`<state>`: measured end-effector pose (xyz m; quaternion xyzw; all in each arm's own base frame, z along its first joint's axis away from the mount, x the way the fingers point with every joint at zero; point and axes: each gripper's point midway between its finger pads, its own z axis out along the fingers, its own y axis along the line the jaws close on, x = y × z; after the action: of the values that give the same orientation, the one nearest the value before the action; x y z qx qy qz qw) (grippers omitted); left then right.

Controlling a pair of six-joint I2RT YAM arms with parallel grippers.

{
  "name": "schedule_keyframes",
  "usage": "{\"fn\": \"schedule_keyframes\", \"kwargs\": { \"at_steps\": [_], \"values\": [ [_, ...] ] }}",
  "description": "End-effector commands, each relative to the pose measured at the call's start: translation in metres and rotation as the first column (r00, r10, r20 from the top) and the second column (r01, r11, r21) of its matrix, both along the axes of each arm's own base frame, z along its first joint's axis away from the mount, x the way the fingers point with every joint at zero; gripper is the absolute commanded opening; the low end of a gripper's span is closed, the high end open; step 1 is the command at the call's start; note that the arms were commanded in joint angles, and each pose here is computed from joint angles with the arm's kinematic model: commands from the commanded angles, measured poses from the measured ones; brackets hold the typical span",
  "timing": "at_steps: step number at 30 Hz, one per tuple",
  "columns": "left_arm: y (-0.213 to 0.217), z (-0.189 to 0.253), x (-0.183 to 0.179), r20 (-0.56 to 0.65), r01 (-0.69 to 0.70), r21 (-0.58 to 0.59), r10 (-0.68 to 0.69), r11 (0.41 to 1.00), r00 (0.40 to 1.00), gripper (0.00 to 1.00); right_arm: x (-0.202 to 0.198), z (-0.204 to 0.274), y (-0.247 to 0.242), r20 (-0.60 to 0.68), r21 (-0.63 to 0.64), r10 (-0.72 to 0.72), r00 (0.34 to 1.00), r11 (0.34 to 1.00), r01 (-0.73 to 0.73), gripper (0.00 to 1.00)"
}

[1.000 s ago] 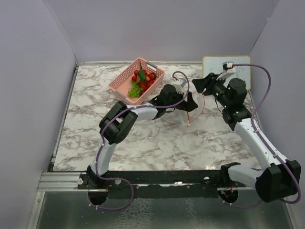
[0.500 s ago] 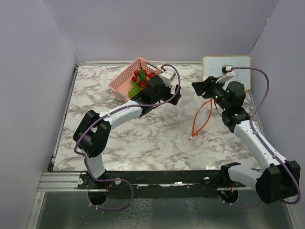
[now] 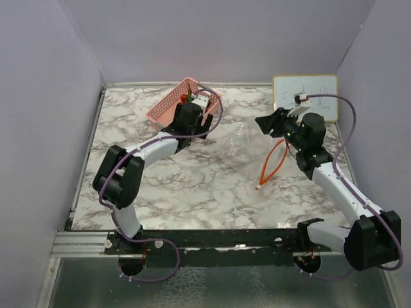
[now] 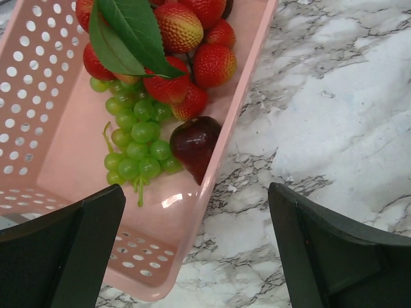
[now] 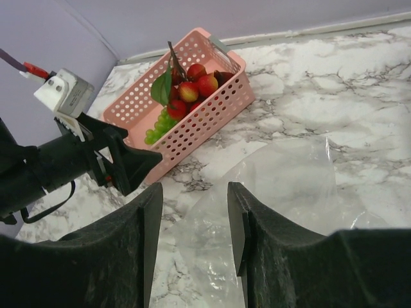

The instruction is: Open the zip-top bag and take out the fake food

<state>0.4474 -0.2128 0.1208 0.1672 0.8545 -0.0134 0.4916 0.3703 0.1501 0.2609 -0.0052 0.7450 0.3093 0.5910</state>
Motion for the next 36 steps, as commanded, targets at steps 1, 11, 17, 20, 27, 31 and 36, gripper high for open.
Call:
{"fn": "schedule_keyframes", "kwargs": {
  "at_steps": [1, 11, 17, 20, 27, 31, 36],
  "values": [
    [0.018, 0.008, 0.009, 0.054, -0.065, 0.065, 0.062, 0.996, 0.997, 0.97, -0.006, 0.004, 0.006, 0.026, 0.032, 0.042, 0.999, 0.999, -0.042, 0.45],
    [0.027, -0.031, 0.015, -0.038, -0.060, 0.109, 0.064, 0.992, 0.997, 0.81, -0.013, 0.010, -0.003, 0.039, 0.017, 0.001, 0.999, 1.000, -0.001, 0.44],
    [0.040, -0.033, 0.019, -0.041, -0.120, 0.096, 0.124, 0.988, 0.991, 0.37, -0.013, 0.008, -0.002, 0.035, 0.023, 0.006, 0.999, 1.000, -0.007, 0.44],
    [0.045, -0.038, 0.014, -0.055, -0.140, 0.075, 0.144, 0.987, 0.988, 0.30, -0.013, 0.008, -0.001, 0.036, 0.031, 0.010, 0.999, 0.999, -0.011, 0.44],
    [0.078, -0.043, 0.000, -0.065, -0.292, 0.095, 0.299, 0.952, 0.952, 0.14, -0.012, 0.002, 0.003, 0.026, 0.038, 0.029, 0.999, 0.999, -0.030, 0.44],
    [0.103, -0.043, -0.002, -0.077, -0.372, 0.089, 0.379, 0.924, 0.922, 0.13, -0.012, -0.001, 0.008, 0.023, 0.046, 0.051, 0.998, 0.998, -0.052, 0.44],
    [0.123, -0.044, -0.003, -0.089, -0.398, 0.045, 0.401, 0.916, 0.912, 0.16, -0.011, -0.005, 0.009, 0.018, 0.046, 0.061, 0.998, 0.997, -0.061, 0.44]
  ]
}}
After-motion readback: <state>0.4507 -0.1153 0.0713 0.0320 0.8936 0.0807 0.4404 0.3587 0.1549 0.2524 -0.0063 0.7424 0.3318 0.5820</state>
